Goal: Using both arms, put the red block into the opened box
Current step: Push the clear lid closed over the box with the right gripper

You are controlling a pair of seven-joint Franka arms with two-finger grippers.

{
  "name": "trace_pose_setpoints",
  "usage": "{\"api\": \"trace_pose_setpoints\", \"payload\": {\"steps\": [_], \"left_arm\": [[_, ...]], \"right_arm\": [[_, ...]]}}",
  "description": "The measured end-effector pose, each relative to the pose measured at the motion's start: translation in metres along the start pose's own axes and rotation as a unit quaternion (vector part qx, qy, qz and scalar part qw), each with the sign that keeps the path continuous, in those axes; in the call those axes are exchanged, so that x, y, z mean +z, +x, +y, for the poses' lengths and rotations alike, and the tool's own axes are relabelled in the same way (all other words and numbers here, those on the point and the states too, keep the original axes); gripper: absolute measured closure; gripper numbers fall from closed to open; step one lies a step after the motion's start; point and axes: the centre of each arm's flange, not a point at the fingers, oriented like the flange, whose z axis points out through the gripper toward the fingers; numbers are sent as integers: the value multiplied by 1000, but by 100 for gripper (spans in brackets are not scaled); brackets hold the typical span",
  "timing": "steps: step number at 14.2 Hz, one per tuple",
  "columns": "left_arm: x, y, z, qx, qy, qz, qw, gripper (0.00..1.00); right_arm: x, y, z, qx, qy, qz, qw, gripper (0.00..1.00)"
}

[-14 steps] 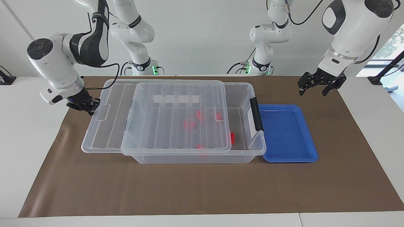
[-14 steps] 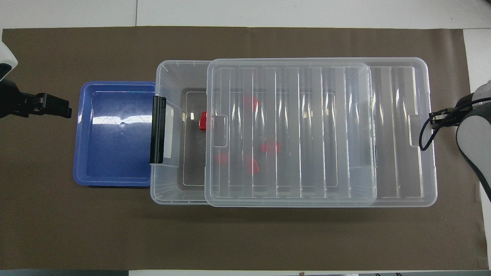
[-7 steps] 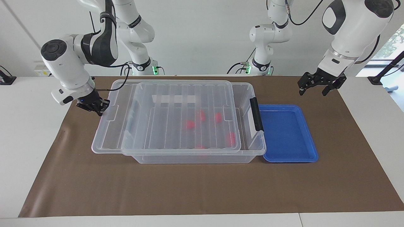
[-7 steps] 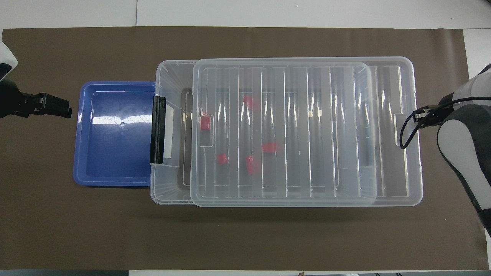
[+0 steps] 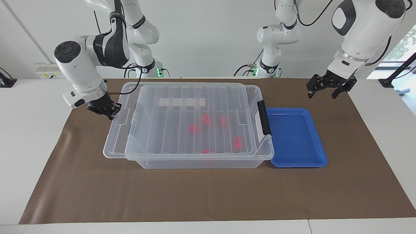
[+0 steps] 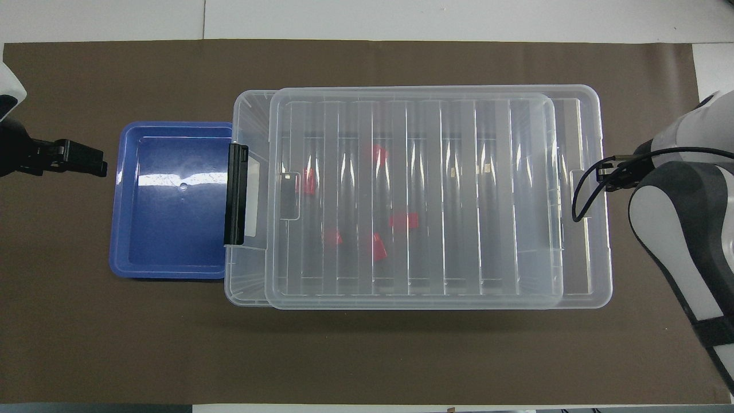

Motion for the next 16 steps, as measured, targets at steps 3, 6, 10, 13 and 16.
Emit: {"api": "trace_pose_setpoints", "payload": {"steps": [3, 6, 10, 13, 16], "left_arm": [[0, 0, 0, 0, 0, 0, 1000, 0], [0, 0, 0, 0, 0, 0, 1000, 0], [0, 0, 0, 0, 0, 0, 1000, 0], [0, 0, 0, 0, 0, 0, 1000, 0], [0, 0, 0, 0, 0, 0, 1000, 0]], "right_arm": [[0, -2, -19, 9, 0, 0, 1000, 99], [-2, -2, -24, 13, -1, 2, 1000, 99], [-3, -5, -46, 27, -1, 2, 1000, 99], [-2, -6, -52, 29, -3, 3, 1000, 99], [-2, -6, -52, 29, -3, 3, 1000, 99]]}}
